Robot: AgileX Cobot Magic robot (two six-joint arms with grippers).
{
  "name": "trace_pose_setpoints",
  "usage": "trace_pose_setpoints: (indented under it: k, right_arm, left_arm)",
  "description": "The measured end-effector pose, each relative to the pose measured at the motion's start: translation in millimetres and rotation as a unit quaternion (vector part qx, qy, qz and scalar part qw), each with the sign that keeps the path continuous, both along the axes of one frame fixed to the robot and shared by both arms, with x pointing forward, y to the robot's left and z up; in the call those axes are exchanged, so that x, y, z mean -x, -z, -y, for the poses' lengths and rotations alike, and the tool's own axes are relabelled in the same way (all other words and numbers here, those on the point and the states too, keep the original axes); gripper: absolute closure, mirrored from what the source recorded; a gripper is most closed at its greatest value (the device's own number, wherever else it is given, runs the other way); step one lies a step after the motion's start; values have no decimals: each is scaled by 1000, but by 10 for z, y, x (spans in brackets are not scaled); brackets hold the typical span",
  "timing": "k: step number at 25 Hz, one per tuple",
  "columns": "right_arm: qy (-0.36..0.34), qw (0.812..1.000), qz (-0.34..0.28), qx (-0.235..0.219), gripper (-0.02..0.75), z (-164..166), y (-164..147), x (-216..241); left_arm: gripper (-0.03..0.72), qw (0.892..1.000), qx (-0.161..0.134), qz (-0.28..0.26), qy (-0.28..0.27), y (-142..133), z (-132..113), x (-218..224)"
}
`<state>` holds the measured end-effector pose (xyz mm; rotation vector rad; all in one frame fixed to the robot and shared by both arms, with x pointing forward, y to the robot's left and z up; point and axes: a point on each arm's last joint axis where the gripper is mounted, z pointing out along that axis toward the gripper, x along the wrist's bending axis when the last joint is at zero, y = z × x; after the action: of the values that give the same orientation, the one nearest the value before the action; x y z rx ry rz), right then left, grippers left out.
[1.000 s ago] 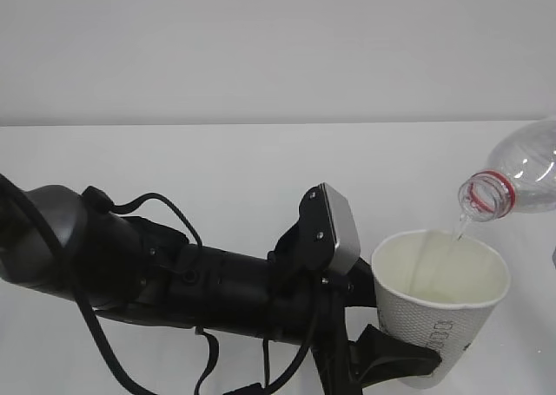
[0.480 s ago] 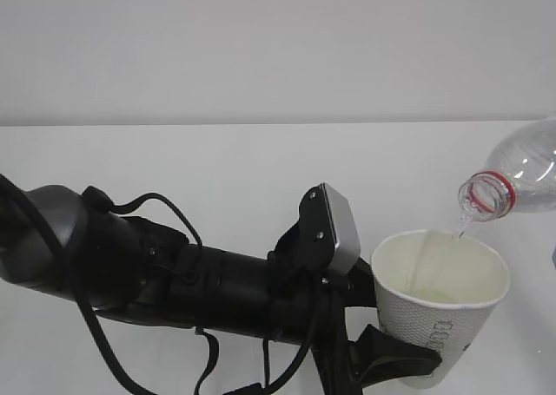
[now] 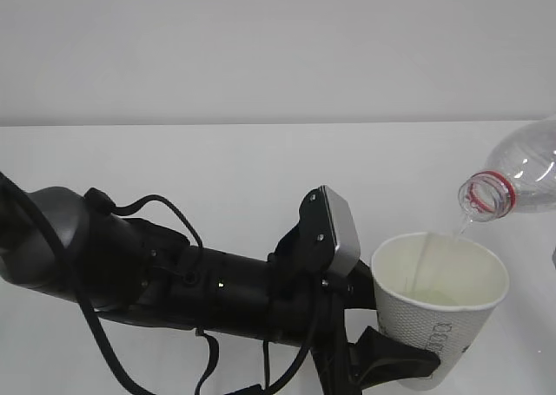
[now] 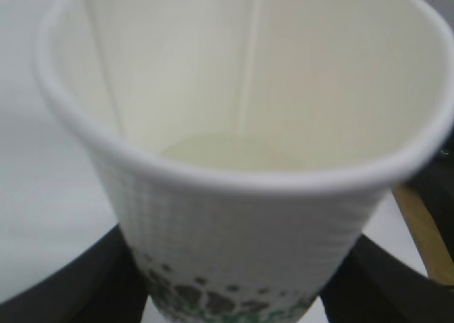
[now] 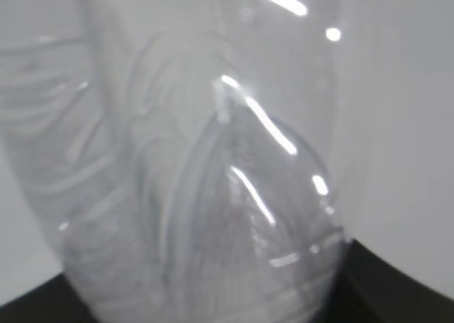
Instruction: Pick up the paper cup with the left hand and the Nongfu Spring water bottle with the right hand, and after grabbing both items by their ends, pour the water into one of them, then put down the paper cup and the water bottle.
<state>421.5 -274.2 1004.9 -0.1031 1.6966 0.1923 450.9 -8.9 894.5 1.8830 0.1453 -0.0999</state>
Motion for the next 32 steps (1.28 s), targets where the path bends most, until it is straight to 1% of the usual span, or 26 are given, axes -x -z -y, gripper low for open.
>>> trace_pose_setpoints:
  k: [32]
  right_arm:
    - [0, 1000, 2, 3, 316, 0, -2, 0]
  left_arm:
    - [195, 1000, 0, 0, 0, 0, 0, 0]
